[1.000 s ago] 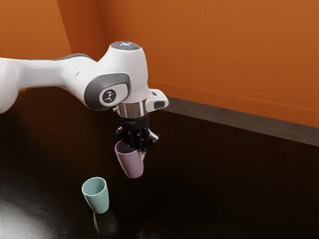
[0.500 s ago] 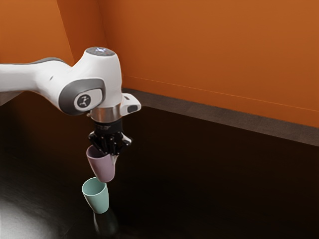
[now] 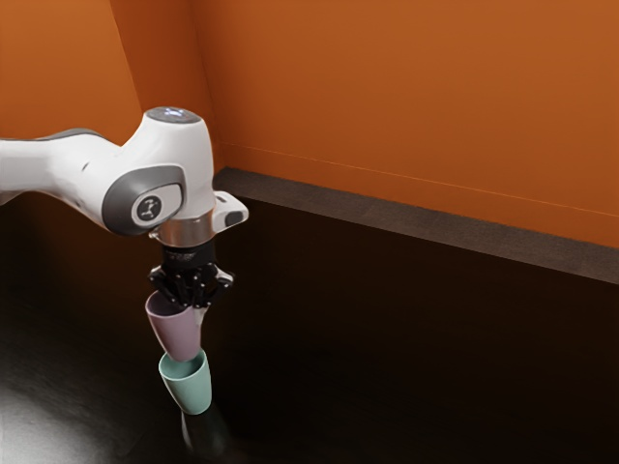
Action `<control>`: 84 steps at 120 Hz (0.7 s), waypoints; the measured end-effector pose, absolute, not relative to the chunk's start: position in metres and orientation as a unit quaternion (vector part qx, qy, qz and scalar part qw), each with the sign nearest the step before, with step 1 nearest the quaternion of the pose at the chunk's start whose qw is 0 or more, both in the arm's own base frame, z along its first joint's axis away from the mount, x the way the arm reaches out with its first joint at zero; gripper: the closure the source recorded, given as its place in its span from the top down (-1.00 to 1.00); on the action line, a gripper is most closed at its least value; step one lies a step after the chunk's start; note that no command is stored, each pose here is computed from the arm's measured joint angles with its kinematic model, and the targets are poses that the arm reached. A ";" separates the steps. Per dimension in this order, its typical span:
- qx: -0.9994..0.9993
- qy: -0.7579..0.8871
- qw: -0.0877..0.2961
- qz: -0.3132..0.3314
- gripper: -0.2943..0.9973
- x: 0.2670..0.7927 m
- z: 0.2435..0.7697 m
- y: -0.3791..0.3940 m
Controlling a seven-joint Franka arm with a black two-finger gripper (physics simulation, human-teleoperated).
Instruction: Place the right cup onto the left cup
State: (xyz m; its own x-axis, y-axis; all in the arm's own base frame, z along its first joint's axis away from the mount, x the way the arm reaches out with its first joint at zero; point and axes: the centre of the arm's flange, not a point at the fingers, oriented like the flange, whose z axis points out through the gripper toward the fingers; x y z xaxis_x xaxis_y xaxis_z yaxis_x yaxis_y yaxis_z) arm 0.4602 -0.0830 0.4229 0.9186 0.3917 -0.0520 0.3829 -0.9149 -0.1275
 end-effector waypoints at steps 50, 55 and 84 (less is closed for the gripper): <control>-0.973 -0.221 0.048 0.048 -0.67 0.448 0.414 -0.083; -0.973 -0.221 0.047 0.048 -0.67 0.448 0.414 -0.083; -0.973 -0.222 0.045 0.049 -0.61 0.447 0.414 -0.085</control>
